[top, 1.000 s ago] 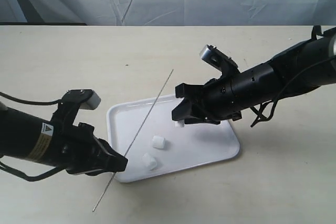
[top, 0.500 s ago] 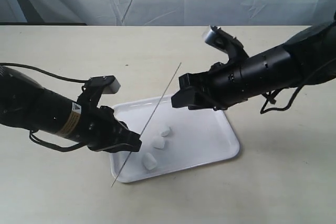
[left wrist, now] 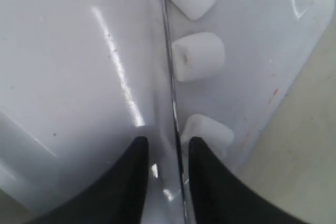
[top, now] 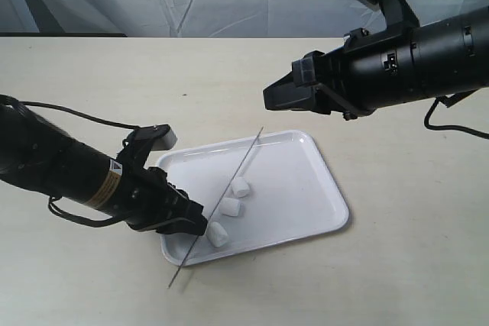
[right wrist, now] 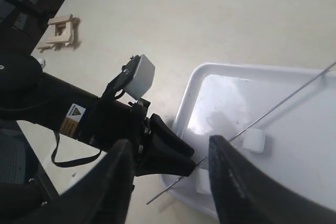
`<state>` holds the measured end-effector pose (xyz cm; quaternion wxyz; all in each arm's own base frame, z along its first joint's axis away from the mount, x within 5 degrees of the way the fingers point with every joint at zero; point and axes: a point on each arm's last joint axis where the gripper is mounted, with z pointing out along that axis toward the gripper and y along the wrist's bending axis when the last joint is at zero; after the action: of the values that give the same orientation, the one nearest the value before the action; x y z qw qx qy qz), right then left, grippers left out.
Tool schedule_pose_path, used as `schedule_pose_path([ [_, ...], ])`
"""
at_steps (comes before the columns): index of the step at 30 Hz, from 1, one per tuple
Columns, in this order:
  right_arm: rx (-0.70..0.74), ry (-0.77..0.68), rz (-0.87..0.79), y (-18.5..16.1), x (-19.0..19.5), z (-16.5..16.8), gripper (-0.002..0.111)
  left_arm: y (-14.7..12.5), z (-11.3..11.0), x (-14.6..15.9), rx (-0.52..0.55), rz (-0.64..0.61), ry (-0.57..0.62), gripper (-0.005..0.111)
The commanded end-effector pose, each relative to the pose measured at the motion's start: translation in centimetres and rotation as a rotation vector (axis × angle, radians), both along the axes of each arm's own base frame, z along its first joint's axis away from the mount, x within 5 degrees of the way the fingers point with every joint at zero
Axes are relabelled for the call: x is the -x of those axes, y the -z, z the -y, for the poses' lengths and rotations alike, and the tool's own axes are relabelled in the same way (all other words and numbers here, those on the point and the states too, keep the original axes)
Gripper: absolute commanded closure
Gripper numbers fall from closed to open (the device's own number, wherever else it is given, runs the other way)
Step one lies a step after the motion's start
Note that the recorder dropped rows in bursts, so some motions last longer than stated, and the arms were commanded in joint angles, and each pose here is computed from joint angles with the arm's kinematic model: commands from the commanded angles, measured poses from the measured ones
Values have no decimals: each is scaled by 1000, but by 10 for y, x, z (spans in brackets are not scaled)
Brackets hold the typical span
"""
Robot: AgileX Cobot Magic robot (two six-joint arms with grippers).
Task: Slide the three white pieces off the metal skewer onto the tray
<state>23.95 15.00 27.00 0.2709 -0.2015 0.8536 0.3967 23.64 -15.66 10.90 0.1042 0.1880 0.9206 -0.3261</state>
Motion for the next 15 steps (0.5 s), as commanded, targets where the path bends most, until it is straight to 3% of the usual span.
schedule_pose_path([
  [1, 6, -4, 21, -4, 3, 3, 64, 0, -1, -4, -15, 40, 14, 67],
  [6, 37, 20, 66, -6, 1, 6, 64, -11, -5, -7, -9, 142, 78, 63],
  [8, 62, 43, 117, -10, -1, 9, 64, -23, -12, -12, 5, 176, 41, 63],
  [15, 245, 12, 428, -67, 4, 24, 64, -99, -63, -20, 108, 403, -126, 63],
])
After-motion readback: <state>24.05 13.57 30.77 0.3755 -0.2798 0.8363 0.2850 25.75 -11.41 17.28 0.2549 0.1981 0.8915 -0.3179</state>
